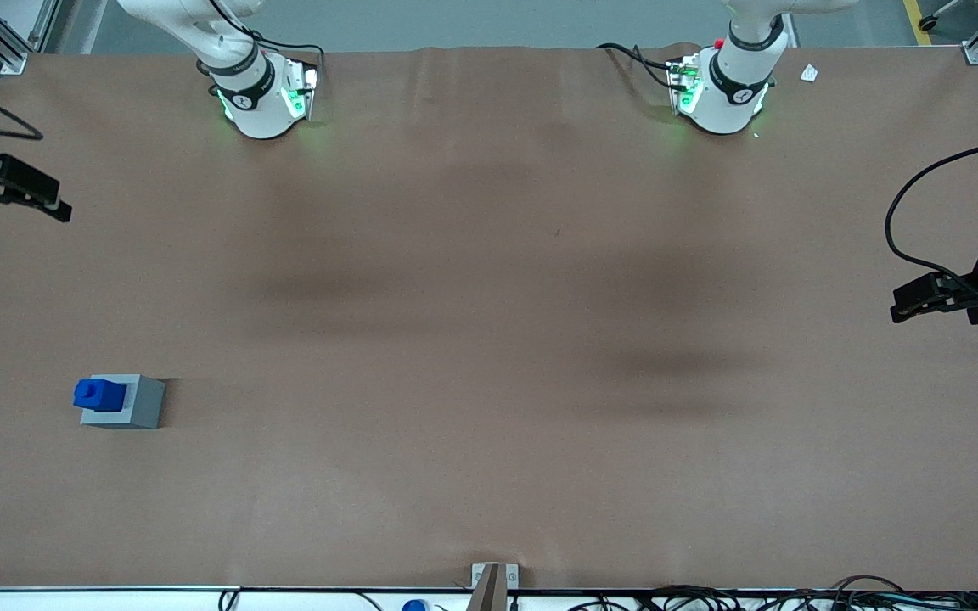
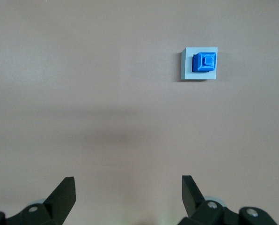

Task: Insert blue part into gray base with right arm

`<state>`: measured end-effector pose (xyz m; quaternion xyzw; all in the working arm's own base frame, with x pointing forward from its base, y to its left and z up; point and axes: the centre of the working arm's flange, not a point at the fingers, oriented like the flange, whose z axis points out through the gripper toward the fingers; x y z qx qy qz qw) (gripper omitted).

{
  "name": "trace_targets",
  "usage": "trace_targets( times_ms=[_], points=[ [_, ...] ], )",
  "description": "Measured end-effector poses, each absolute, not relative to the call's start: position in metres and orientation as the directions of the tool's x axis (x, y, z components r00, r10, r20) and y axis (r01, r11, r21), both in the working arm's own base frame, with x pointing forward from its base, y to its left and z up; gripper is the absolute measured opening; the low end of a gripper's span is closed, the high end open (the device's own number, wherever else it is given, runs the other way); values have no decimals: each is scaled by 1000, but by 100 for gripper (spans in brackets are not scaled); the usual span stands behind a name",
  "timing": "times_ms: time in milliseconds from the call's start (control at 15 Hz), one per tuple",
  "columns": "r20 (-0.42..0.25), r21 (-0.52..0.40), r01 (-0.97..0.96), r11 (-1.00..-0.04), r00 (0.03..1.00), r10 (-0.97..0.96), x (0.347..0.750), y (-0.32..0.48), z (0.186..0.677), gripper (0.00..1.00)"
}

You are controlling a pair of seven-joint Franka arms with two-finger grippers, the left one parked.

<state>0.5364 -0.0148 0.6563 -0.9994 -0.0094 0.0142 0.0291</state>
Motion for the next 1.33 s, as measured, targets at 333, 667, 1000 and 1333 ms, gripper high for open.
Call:
trace_targets(
  times_ms=[333, 667, 1000, 1333],
  points=[
    [-4, -62, 28, -998, 1000, 28, 526, -5, 639, 100],
    [3, -29, 5, -1000, 1000, 5, 524, 26, 622, 100],
    [31, -14, -15, -1000, 999, -16, 523, 15, 633, 100],
    [48, -10, -31, -999, 998, -32, 522, 6, 642, 100]
  ],
)
